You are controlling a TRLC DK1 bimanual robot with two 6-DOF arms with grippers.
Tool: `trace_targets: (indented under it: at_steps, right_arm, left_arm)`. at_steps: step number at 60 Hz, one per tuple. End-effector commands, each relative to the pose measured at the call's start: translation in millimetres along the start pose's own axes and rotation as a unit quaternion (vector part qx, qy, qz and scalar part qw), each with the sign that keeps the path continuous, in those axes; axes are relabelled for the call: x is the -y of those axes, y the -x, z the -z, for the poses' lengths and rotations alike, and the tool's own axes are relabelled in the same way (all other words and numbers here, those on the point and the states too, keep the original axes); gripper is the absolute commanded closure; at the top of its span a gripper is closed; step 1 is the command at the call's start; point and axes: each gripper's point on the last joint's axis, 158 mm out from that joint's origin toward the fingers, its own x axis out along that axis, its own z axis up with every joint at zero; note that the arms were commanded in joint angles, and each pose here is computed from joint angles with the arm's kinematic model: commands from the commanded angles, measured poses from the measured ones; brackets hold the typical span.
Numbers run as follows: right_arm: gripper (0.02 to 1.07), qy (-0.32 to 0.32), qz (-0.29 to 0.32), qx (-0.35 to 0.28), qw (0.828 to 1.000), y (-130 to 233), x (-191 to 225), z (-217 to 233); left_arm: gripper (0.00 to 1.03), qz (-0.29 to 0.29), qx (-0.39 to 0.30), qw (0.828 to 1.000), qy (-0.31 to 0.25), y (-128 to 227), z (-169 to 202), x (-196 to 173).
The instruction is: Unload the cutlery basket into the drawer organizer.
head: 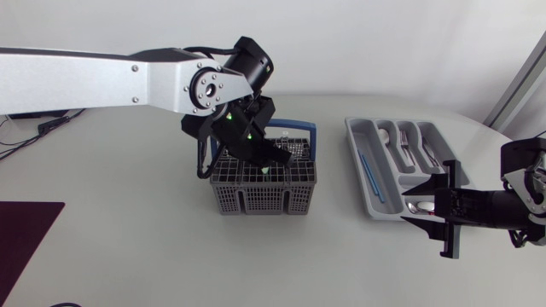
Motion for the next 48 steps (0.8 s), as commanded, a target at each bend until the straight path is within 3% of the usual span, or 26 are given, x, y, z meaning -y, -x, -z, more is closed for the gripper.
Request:
trace_targets:
  at_steps: [1,14,48]
  right_arm:
    - [0.44,-0.013,-0.014,0.007,1.000,-2.9,-14.5,-5.4]
    - [0.44,-0.017,-0.016,0.018,1.000,-2.7,-17.6,-19.4]
    - [0.41,-0.056,-0.011,0.102,0.993,-1.6,-20.2,-109.1]
  left_arm:
    - [0.82,0.003,0.013,1.000,0.016,10.9,-11.2,-0.1]
    - [0.84,0.009,0.027,0.999,0.016,20.6,-18.0,2.7]
    - [0.84,0.033,0.049,0.998,0.022,47.4,-26.2,5.2]
